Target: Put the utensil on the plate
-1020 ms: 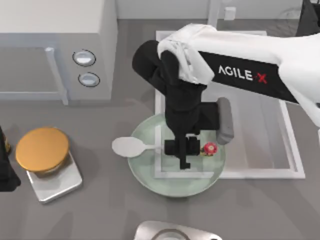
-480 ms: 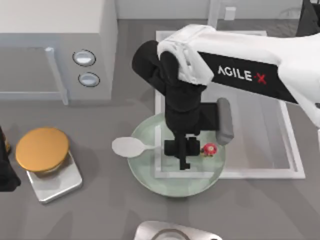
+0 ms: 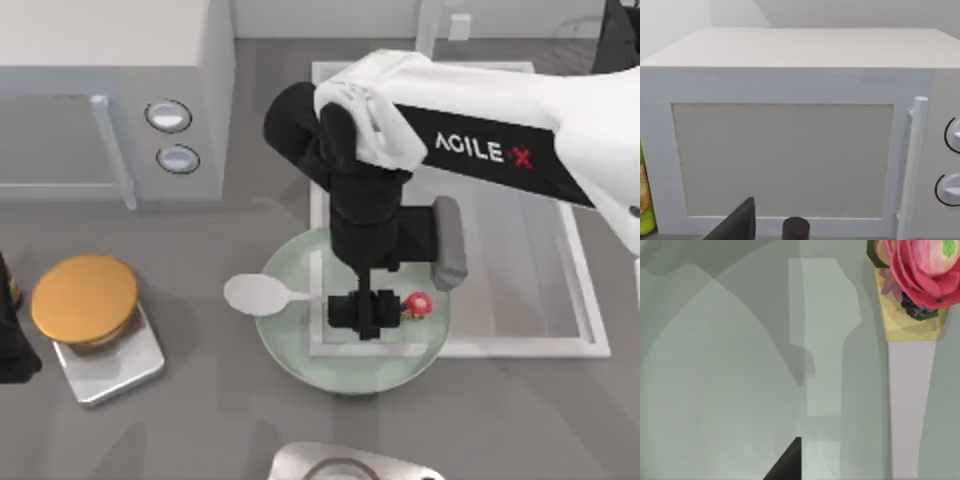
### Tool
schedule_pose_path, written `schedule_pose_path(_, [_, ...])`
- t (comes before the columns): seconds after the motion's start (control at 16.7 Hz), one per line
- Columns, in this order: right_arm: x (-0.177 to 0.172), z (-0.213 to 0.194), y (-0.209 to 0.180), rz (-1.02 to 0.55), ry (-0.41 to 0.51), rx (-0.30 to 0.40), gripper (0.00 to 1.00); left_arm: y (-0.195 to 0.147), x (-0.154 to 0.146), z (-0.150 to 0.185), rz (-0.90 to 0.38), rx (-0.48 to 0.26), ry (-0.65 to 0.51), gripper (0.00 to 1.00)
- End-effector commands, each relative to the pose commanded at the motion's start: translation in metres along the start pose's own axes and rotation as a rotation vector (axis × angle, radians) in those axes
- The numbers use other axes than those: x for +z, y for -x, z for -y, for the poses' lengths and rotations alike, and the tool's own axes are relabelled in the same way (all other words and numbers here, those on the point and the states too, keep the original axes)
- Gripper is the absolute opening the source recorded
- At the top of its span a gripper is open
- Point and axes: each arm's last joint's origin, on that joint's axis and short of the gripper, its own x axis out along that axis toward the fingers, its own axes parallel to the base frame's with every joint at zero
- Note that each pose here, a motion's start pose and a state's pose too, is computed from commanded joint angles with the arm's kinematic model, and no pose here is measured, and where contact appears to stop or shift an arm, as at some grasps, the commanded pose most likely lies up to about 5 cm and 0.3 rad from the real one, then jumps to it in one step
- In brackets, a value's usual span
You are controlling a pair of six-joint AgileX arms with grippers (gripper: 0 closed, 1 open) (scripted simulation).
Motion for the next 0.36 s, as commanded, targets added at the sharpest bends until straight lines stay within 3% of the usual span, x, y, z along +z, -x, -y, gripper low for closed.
schedule_pose_path(0.36, [0.0,0.0,0.0,0.0,0.0,0.0,1.0,0.0,0.0,0.0,0.0,0.0,0.0,1.0])
